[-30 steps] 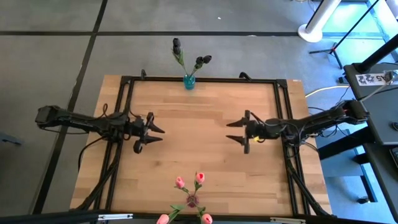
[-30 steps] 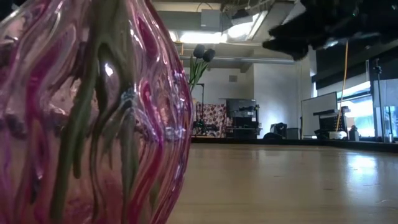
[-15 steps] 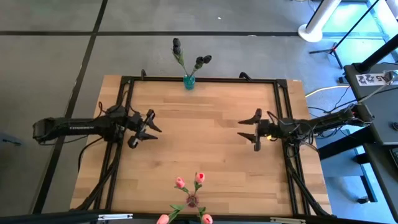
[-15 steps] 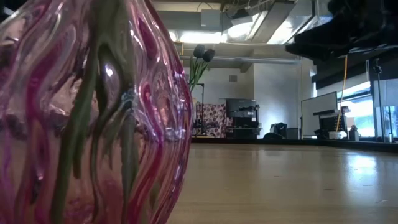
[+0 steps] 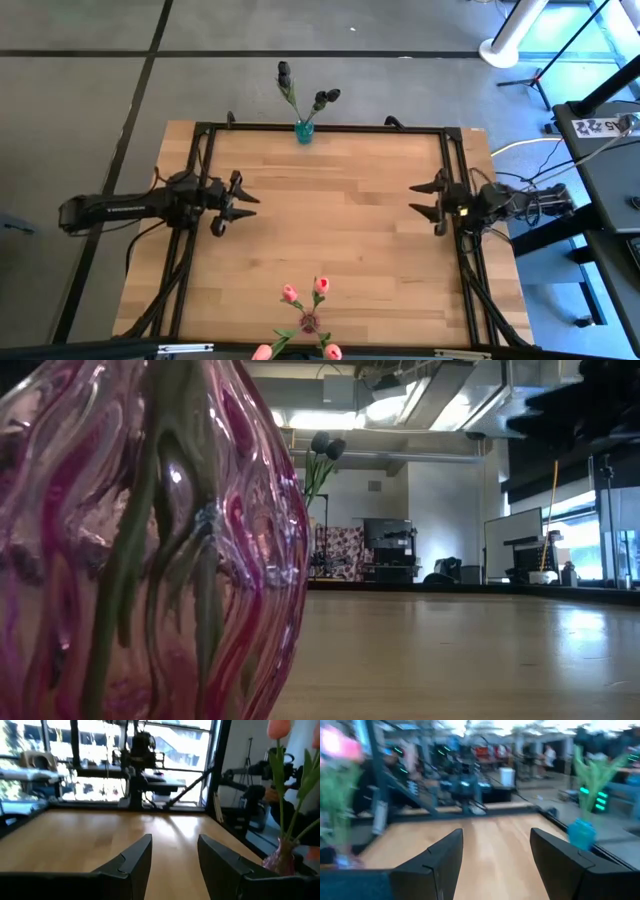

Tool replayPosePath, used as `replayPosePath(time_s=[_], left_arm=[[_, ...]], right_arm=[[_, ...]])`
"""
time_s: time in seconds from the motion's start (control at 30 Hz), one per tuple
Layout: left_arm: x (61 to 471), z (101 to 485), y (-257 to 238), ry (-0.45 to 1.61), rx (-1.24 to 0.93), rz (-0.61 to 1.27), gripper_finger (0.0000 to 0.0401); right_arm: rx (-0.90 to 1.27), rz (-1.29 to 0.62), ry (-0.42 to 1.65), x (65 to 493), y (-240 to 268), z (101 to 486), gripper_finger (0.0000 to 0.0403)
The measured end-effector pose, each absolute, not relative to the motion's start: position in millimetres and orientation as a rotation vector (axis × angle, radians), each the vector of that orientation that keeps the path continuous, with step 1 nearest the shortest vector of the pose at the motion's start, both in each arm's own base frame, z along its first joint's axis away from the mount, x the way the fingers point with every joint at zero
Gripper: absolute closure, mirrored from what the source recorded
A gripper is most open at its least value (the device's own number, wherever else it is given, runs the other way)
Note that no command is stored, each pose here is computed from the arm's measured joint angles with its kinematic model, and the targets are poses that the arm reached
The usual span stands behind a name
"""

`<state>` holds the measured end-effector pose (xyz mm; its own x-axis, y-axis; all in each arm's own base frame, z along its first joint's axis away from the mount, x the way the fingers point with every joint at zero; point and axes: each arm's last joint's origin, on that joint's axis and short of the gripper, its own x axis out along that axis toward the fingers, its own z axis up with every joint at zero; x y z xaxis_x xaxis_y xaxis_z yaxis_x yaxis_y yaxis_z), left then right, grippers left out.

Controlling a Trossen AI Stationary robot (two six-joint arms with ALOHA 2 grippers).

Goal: Sort flowers into vase by color
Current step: Return to Home Position

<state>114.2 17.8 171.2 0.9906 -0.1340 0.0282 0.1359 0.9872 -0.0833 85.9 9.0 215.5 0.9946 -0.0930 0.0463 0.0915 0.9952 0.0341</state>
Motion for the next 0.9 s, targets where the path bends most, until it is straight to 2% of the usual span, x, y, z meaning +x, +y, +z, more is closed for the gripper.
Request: replayPosePath(time_s=[0.1, 0.4, 0.6, 0.77, 0.9], left_arm=[[109.7, 176.0, 14.2, -0.075, -0.070, -0.116, 0.0246], [95.4, 177.0, 9.9, -0.113, -0.054, -0.112, 0.0246], [95.0, 179.3, 7.1, -0.111, -0.049, -0.121, 0.0246], [95.7, 178.9, 0.2, -0.110, -0.033, -0.148, 0.0246], [95.4, 181.0, -6.7, -0.133, -0.016, -0.175, 0.0246]], right_arm=[[0.044, -0.031, -0.084, 81.9, 9.9, 218.0, 0.0173], [0.033, -0.082, -0.059, 73.6, 6.8, 239.1, 0.0173], [0.102, -0.065, -0.066, 68.3, 6.1, 251.2, 0.0173], [0.085, -0.066, -0.016, 78.6, 8.3, 232.4, 0.0173], [0.095, -0.059, -0.062, 89.6, 10.7, 210.6, 0.0173]])
